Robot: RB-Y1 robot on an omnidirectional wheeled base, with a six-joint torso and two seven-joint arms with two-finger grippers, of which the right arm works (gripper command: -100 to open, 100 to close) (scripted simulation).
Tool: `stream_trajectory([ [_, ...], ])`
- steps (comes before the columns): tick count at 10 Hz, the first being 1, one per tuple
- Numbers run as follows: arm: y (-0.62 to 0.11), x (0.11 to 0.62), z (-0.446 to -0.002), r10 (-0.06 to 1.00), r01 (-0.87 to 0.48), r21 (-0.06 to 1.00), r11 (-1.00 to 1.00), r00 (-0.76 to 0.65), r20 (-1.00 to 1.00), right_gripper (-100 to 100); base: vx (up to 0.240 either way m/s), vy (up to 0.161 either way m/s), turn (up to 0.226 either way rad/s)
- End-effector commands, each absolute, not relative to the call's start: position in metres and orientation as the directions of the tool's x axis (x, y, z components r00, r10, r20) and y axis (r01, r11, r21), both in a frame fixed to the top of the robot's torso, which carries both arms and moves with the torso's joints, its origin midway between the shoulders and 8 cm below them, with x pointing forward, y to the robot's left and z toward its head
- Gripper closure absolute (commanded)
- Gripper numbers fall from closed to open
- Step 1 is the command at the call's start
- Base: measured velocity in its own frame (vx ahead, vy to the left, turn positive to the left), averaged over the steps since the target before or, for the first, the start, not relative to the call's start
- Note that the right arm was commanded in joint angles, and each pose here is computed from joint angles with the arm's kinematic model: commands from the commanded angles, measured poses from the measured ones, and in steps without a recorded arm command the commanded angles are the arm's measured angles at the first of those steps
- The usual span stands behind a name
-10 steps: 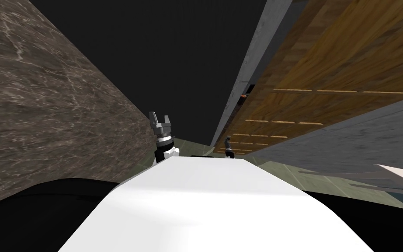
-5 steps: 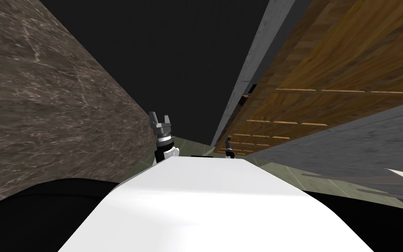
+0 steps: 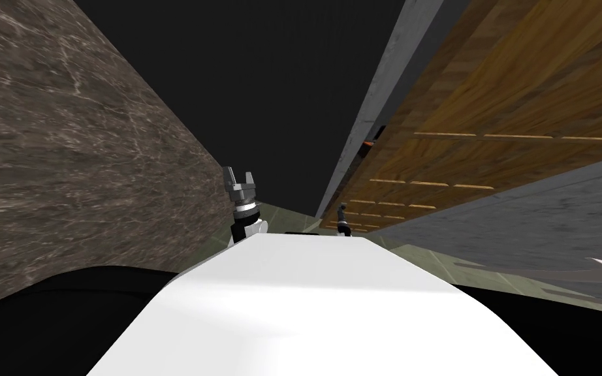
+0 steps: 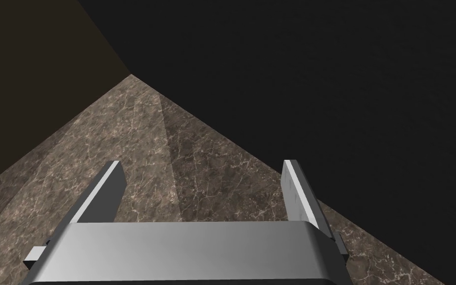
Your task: Pull the door open
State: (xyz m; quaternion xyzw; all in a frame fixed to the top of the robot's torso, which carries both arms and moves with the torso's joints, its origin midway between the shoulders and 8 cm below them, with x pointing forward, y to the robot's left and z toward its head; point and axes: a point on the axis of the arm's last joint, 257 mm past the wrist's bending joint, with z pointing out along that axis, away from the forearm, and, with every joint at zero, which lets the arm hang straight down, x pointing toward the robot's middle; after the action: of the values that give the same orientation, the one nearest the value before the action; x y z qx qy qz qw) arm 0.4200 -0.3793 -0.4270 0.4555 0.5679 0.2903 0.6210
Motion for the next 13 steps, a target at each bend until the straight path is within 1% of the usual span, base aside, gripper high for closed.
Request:
stream_trajectory([
  [1, -0.3892, 0.4156, -0.4285, 0.886, 0.162, 0.906, 0.39, 0.202, -0.417, 100, -0.024, -0.008, 0.031],
  [7, -0.394, 0.4171, -0.4264, 0.938, 0.121, 0.966, 0.229, 0.237, -0.253, 100, -0.028, -0.011, 0.051],
  [9, -0.394, 0.4171, -0.4264, 0.939, 0.12, 0.967, 0.224, 0.238, -0.247, 100, -0.018, 0.001, 0.01],
  [11, -0.3958, 0.4183, -0.4251, 0.953, 0.098, 0.984, 0.15, 0.251, -0.171, 100, -0.025, -0.016, 0.064],
  [13, -0.3958, 0.4183, -0.4251, 0.955, 0.095, 0.986, 0.137, 0.252, -0.157, 100, -0.019, -0.01, 0.024],
])
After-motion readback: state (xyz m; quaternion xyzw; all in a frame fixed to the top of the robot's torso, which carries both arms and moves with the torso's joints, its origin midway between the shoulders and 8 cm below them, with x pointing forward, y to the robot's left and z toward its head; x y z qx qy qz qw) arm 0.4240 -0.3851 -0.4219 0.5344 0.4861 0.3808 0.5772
